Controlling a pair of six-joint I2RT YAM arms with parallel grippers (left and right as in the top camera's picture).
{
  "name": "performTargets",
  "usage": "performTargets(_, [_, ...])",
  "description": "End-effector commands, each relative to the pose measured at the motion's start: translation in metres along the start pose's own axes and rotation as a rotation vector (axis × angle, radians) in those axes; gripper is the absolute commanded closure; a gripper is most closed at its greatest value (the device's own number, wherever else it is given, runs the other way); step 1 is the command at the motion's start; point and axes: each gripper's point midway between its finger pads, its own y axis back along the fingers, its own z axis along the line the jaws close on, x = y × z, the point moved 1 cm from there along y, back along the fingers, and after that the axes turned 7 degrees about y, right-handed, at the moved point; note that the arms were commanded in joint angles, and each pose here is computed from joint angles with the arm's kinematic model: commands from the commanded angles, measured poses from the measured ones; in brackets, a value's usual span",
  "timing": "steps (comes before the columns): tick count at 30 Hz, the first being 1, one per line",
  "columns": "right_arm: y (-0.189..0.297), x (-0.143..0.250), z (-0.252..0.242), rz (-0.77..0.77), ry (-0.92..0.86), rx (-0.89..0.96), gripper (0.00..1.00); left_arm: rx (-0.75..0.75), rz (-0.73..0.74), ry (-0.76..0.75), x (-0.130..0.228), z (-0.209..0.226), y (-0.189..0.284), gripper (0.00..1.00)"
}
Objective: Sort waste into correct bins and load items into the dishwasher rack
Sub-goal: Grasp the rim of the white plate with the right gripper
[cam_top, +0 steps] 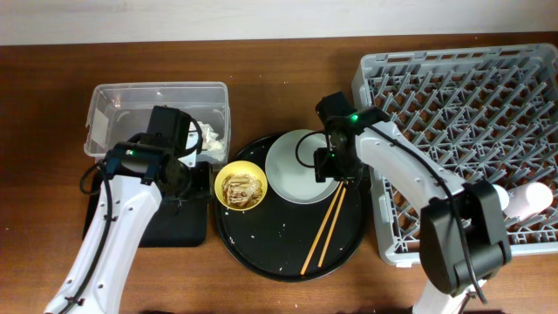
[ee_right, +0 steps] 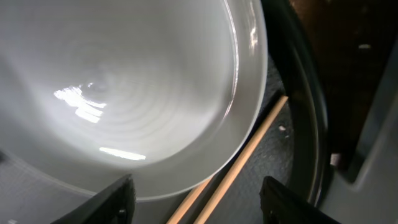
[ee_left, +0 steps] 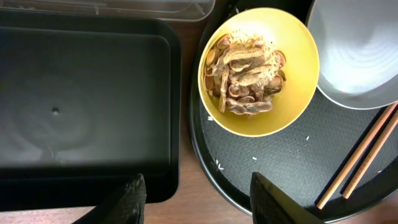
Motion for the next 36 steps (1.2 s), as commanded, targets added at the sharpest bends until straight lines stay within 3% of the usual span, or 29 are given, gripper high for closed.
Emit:
performTargets(1, [-0.013,-0.010,-0.015,-0.031,-0.076,0.100,0.37,0.005,-0.010,0.010,-0.001,-0.001,-0.001,0.47])
performTargets(4, [-0.015,-0.015,-0.016,-0.047,-0.077,0.105,0.44,0.005,-0.009,0.010,-0.001,-0.001,-0.001,0.47])
performTargets(17, [-0.039,-0.012,-0.022,0.004,-0.109,0.121,0.44,0.006,-0.012,0.009,-0.002,-0.002,-0.001,0.46])
performTargets(19, [-0.039,-0.012,-0.021,0.002,-0.109,0.121,0.53,0.005,-0.013,0.009,-0.002,-0.002,-0.001,0.46])
performTargets(21, [-0.040,-0.010,-0.020,0.011,-0.110,0.112,0.68,0.005,-0.012,0.009,-0.002,-0.002,-0.001,0.46])
performTargets(29, [-0.048,-0.007,-0.021,0.006,-0.110,0.107,0.94,0.006,-0.013,0.009,-0.002,-0.002,-0.001,0.46])
performTargets(32, [-0.042,-0.014,-0.019,-0.014,-0.078,0.100,0.96,0.006,-0.013,0.009,-0.002,-0.002,-0.001,0.46])
performTargets(36, [0.006,-0.034,-0.023,-0.102,-0.044,0.088,0.96,0.008,-0.019,0.009,-0.004,-0.002,-0.001,0.46])
